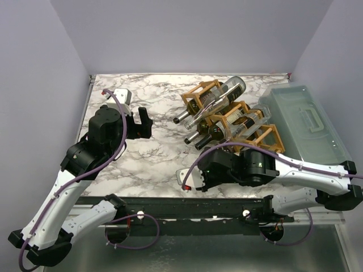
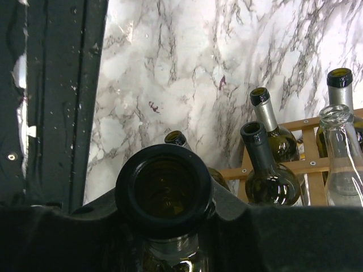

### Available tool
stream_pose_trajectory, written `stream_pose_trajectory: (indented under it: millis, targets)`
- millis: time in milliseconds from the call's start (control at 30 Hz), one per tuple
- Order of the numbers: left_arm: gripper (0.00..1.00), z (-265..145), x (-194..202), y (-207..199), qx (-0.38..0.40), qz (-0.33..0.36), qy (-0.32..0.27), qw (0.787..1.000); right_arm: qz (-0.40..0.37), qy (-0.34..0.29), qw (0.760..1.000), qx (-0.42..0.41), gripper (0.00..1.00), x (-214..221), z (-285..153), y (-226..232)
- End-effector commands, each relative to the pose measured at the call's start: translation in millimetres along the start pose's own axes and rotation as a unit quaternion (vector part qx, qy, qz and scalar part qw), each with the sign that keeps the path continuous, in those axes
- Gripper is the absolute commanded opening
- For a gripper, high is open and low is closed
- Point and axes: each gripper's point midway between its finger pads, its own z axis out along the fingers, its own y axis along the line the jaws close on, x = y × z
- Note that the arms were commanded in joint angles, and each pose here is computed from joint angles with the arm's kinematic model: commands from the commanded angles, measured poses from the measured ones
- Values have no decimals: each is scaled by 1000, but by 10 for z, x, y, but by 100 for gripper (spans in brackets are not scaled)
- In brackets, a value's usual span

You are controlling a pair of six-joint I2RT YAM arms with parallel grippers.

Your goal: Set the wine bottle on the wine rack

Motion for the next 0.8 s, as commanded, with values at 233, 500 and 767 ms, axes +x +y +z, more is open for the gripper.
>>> stream_pose_trajectory:
  millis: [233,500,767]
  targets:
    - [99,5,81,-65,26,7,-2,1000,-97,30,994,49,0,-9,210,-217]
    - [99,17,144,-90,39,10,-3,999,-167,89,981,45,0,411,341,-93]
    - [99,81,250,-162,61,15,2,998,-272,101,955,62,0,690,438,-41]
